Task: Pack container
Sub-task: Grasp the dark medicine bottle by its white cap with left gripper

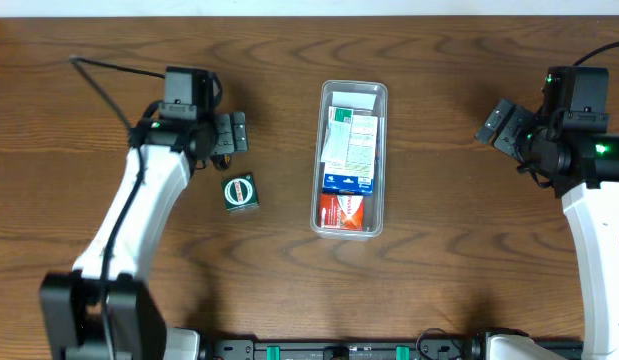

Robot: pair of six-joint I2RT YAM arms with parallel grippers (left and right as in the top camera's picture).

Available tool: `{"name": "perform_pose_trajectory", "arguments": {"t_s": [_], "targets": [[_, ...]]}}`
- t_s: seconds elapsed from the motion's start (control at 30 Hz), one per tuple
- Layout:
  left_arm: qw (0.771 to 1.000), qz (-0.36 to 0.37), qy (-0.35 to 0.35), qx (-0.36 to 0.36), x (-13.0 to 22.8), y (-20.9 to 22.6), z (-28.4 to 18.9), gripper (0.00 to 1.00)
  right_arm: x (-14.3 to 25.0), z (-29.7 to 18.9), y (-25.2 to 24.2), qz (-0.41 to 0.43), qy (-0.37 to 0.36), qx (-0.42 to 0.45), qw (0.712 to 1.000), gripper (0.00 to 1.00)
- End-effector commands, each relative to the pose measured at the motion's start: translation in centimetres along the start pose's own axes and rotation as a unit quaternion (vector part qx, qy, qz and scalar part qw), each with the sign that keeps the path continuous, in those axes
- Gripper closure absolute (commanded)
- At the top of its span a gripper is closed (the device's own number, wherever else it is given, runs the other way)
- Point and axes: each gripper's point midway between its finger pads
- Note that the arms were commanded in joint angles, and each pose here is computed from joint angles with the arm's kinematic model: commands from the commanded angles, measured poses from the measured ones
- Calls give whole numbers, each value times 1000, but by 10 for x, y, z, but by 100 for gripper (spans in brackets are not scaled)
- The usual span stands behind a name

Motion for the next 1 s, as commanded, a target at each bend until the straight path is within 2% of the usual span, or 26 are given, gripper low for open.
{"name": "perform_pose_trajectory", "arguments": {"t_s": [0.0, 0.2, 0.27, 0.53, 0.6, 0.97], "targets": [[1000, 6, 15, -18, 3, 14, 19, 1, -1, 0, -1, -7, 0, 2, 1000, 1], [1000, -6, 15, -25, -1, 24, 26, 5, -1, 0, -1, -7, 0, 2, 1000, 1], [1000, -7, 14, -26, -1, 25, 26, 10, -1, 0, -1, -7, -1, 2, 1000, 1], [1000, -6, 13, -24, -2, 25, 27, 43, -1, 0, -1, -7, -1, 2, 1000, 1], [1000, -6, 15, -23, -1, 25, 27, 47, -1, 0, -1, -7, -1, 2, 1000, 1], [999, -1, 38, -25, 9, 25, 41, 47, -1, 0, -1, -7, -1, 2, 1000, 1]]}}
Point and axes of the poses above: each gripper's point midway between its finger pads, its own z axis out along the fingers, its own y axis along the line the jaws close on, x = y × z, and after that the axes turned 10 degrees about -z, right-handed
